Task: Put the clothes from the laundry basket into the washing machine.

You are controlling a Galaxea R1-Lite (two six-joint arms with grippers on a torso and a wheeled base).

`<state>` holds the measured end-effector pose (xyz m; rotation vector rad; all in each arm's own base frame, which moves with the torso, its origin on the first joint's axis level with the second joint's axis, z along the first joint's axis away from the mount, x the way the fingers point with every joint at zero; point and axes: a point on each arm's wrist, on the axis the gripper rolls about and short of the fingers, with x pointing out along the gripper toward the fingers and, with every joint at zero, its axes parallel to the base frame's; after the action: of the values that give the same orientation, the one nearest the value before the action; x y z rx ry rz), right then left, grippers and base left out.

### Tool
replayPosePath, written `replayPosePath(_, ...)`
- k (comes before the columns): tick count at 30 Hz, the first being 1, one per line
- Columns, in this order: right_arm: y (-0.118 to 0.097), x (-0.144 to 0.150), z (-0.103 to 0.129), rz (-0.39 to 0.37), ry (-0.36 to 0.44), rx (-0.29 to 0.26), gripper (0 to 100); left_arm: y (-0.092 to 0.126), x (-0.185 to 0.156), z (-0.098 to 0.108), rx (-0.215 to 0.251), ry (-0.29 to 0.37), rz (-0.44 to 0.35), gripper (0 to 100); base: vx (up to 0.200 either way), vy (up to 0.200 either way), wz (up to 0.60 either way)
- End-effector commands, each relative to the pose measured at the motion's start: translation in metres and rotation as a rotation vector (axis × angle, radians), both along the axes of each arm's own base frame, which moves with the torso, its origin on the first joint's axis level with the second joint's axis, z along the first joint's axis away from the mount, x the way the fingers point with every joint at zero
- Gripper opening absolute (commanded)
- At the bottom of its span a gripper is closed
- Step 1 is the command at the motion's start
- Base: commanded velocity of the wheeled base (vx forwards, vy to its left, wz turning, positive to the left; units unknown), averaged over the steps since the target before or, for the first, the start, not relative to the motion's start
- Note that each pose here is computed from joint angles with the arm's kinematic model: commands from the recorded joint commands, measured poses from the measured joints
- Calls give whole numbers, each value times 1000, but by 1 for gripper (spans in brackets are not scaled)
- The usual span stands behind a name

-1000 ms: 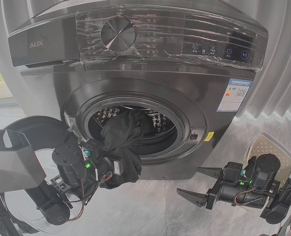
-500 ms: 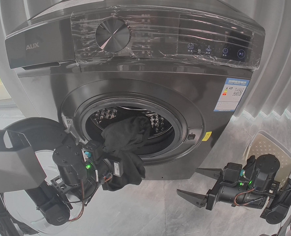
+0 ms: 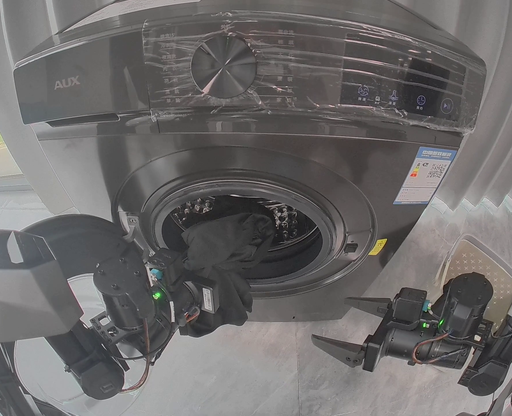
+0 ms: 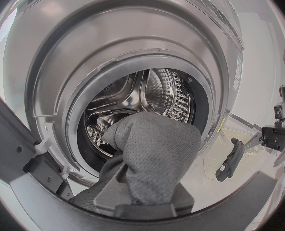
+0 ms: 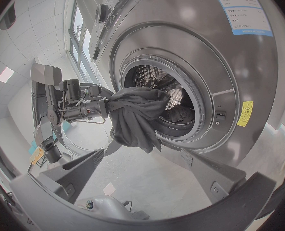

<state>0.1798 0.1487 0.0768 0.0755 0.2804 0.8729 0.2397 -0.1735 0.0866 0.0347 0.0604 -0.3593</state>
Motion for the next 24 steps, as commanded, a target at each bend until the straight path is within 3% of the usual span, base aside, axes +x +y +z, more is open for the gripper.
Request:
replayPosePath(1,-4,-9,-5,13,29,-25,100,-1,-1,0,-4,-2,-3,0,200,0,0)
replayPosePath(5,0,-39,-8,147,68,-52,100,-5,-2,3,-36,-2,-19,0,0,0,0)
replayPosePath(9,7,-48,-6,203,60,-48,100,-11,-1,5,-57,-8,-42,0,0,0,0)
replayPosePath(11,8,-50,-6,210,60,-48,100,-13,1,3,-54,-7,-40,0,0,0,0)
replayPosePath(13,13,-56,-7,248,64,-52,100,-17,9,-5,-15,-10,-31,0,0,0,0)
replayPosePath(15,14,-56,-7,253,63,-51,100,-17,10,-5,-19,-5,-34,0,0,0,0)
replayPosePath(17,14,-57,-7,258,62,-51,100,-16,14,-5,-41,-3,-42,0,0,0,0)
replayPosePath(21,15,-58,-6,262,60,-49,100,-23,23,1,-122,-9,-137,0,0,0,0)
replayPosePath(24,15,-58,-7,262,61,-50,100,-27,31,4,-156,-17,-142,0,0,0,0)
